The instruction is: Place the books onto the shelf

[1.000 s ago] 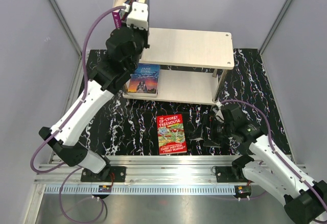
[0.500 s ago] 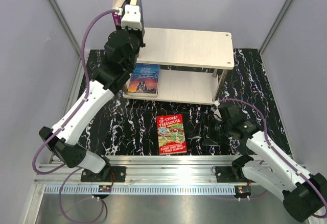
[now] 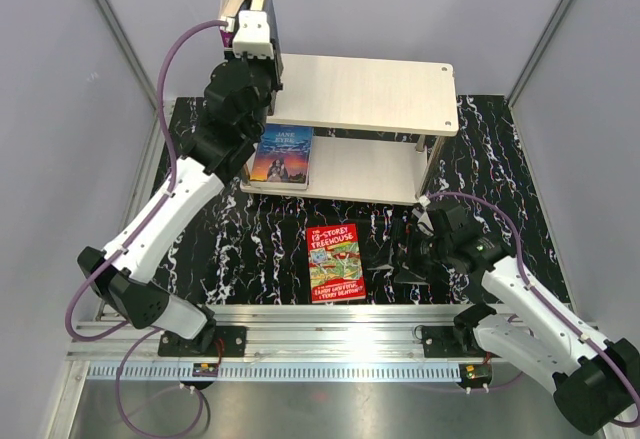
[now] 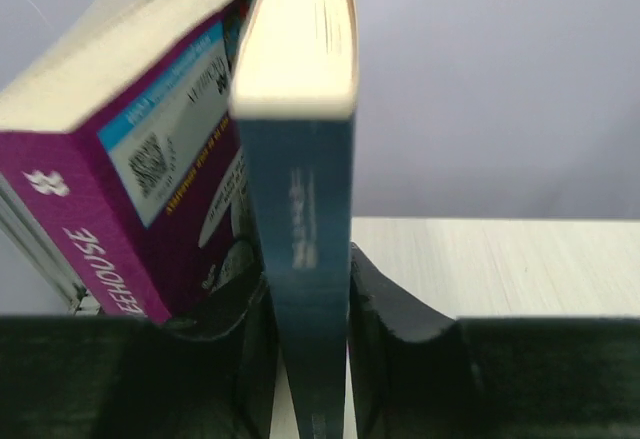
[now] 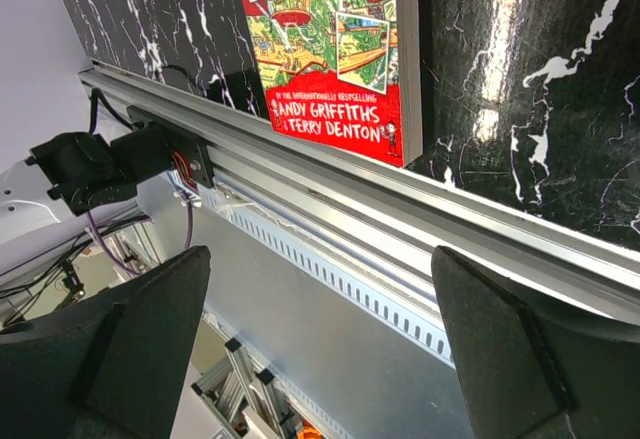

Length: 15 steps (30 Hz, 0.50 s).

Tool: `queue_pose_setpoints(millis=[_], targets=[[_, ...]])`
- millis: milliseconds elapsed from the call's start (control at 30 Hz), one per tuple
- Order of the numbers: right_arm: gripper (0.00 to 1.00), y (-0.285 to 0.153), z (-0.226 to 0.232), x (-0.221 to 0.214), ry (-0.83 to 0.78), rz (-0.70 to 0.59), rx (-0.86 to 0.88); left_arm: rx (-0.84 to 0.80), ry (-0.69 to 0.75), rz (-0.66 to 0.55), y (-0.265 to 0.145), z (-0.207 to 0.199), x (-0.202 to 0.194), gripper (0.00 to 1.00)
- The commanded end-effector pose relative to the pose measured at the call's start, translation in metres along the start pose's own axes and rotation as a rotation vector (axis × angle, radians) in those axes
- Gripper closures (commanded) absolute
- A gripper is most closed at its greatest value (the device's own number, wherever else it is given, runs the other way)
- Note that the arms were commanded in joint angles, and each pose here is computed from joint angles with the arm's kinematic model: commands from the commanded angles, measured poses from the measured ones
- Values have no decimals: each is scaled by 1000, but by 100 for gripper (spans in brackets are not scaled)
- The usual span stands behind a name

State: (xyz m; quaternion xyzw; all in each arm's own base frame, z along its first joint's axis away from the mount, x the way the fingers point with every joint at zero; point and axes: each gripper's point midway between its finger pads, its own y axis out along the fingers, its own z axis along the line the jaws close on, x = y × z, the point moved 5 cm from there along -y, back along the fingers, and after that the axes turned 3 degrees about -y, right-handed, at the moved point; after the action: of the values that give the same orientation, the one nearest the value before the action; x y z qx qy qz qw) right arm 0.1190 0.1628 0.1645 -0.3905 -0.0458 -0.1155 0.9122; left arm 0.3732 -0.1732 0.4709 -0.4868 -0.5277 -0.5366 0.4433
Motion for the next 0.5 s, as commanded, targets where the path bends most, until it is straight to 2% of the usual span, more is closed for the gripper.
queue_pose_setpoints(millis=[0, 167, 467], targets=[[0, 1, 7, 5, -22, -19, 28, 39, -153, -204, -8, 13, 58, 64], [0, 1, 7, 5, -22, -18, 30, 37, -161, -195, -8, 12, 56, 48], [0, 3, 7, 4, -30, -8, 35, 43, -172, -184, -10, 14, 55, 43]])
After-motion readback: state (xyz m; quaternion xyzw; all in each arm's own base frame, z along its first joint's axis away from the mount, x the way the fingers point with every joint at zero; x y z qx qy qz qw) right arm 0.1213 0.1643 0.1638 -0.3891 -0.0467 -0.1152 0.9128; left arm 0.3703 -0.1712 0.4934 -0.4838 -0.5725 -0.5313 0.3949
